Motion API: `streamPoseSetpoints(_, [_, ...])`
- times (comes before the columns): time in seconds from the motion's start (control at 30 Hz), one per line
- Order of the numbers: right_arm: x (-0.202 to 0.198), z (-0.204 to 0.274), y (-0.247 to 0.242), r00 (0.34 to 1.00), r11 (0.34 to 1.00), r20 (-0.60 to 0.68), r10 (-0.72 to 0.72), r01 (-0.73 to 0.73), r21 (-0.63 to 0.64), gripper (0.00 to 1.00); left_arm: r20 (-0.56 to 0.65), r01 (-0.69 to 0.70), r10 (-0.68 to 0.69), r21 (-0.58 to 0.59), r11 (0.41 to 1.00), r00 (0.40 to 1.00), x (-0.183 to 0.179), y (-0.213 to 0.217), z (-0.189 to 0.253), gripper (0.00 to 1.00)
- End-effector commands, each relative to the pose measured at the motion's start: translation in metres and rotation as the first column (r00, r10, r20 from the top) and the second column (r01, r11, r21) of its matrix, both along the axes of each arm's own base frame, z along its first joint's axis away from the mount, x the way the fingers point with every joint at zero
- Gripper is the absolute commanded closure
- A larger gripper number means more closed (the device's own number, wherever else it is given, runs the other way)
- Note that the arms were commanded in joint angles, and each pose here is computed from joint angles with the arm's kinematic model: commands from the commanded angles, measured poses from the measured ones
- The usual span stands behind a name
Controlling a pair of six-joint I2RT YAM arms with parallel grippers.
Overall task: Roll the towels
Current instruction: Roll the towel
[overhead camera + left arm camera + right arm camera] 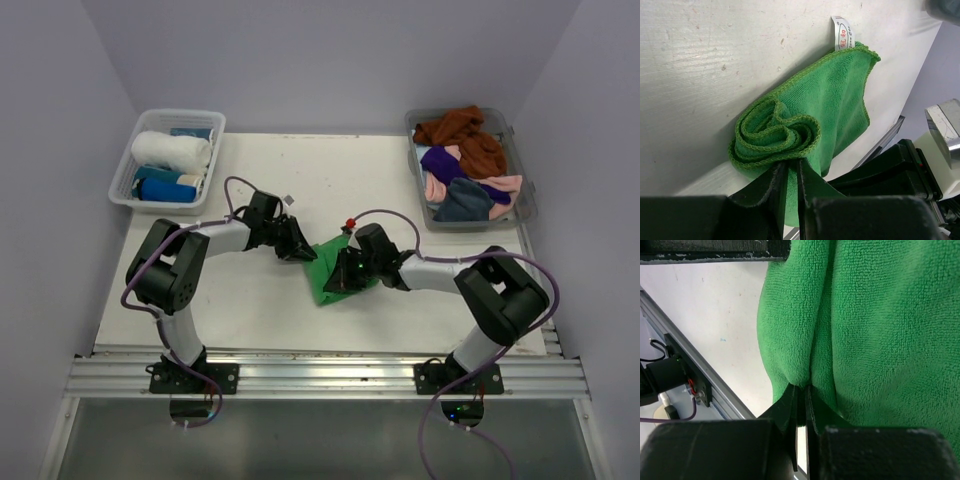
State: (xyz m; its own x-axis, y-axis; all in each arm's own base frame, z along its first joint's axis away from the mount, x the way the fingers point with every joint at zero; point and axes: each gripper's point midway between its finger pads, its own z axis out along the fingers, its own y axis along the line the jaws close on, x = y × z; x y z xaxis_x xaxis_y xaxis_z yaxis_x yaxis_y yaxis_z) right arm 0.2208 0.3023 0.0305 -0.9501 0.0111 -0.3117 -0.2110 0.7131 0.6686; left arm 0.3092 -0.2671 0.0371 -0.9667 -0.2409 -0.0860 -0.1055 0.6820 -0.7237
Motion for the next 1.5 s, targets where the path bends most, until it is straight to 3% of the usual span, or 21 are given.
streamPoseSetpoints(0.0, [-0.016,-0.04,-0.034,0.998,0.979,-0.057,-0.007,-0.004,-0.203,1.0,-0.057,-0.029,0.039,0.168,0.985,0.998,-0.015,0.026,-0.037,0.85])
streamPoseSetpoints(0.33, [0.002,-0.036,-0.067,0.99,0.936,0.064,0.124,-0.095,-0.339,0.99,-0.119,-0.166,0.191,0.195,0.967,0.974,-0.049,0.045,-0.042,0.86])
streamPoseSetpoints(0.43, [0.001,-0.017,-0.056,0.98,0.948,0.091,0.176,-0.144,-0.283,0.82,-0.121,-0.174,0.2,0.196,0.965,0.972,-0.049,0.045,-0.04,0.86])
streamPoseSetpoints(0.47, [0.004,-0.001,-0.052,0.975,0.957,0.136,0.177,-0.138,-0.254,0.72,-0.127,-0.163,0.19,0.2,0.966,0.973,-0.051,0.045,-0.043,0.86])
streamPoseSetpoints(0.67, [0.01,0.043,-0.051,0.944,0.949,0.269,0.191,-0.108,-0.296,0.55,-0.128,-0.128,0.154,0.187,0.974,0.98,-0.043,0.036,-0.043,0.86])
streamPoseSetpoints(0.87, [0.017,0.081,-0.041,0.901,0.947,0.395,0.181,-0.052,-0.316,0.54,-0.102,-0.126,0.149,0.199,0.972,0.984,-0.037,0.035,-0.032,0.85])
streamPoseSetpoints(1.13, [-0.002,0.09,0.007,0.842,0.92,0.433,0.322,-0.17,-0.353,0.55,-0.079,-0.134,0.153,0.21,0.969,0.985,-0.028,0.035,-0.021,0.85])
streamPoseSetpoints(1.37, [-0.005,0.069,0.035,0.86,0.923,0.379,0.341,-0.229,-0.309,0.56,-0.078,-0.138,0.158,0.219,0.966,0.984,-0.026,0.036,-0.02,0.85])
streamPoseSetpoints(1.47, [0.003,0.059,0.037,0.875,0.931,0.378,0.302,-0.186,-0.313,0.56,-0.078,-0.137,0.158,0.221,0.966,0.984,-0.027,0.036,-0.021,0.85])
